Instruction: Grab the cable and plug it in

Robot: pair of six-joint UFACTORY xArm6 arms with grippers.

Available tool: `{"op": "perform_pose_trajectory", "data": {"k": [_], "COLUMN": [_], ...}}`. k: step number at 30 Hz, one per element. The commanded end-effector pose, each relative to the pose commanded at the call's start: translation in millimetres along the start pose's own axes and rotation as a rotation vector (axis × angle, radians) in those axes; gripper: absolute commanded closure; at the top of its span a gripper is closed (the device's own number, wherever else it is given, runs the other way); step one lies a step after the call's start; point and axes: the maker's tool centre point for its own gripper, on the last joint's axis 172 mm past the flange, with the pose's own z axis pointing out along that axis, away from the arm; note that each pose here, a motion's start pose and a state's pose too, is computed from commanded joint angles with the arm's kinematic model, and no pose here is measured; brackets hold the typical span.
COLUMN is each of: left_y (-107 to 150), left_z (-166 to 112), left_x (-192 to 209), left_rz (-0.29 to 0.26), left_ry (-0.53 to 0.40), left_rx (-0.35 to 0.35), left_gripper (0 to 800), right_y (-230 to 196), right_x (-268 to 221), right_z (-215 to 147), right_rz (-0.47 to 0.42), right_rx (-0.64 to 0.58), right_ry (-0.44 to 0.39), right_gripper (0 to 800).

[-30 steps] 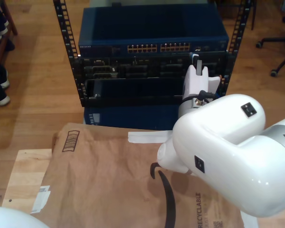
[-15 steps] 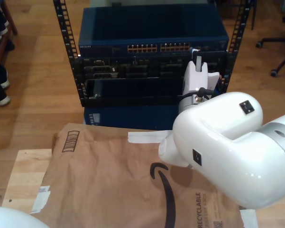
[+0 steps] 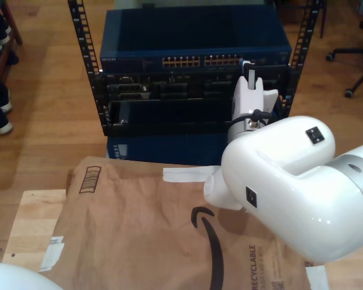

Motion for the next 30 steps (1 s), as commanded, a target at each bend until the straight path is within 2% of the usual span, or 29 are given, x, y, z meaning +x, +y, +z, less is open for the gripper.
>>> {"op": "perform_pose_trajectory", "data": {"k": [30], "left_y": [0.0], "left_z": [0.0], "left_x": [0.0], "left_rz": [0.000], "left_ry": [0.000], "left_rx": [0.000], "left_gripper": [0], "right_y": [-0.3], "right_x": [-2.8], "right_z": [9.6], "right_rz": [0.004], "right_rx": [0.013], "right_ry": [-0.008], "right_gripper": [800]}}
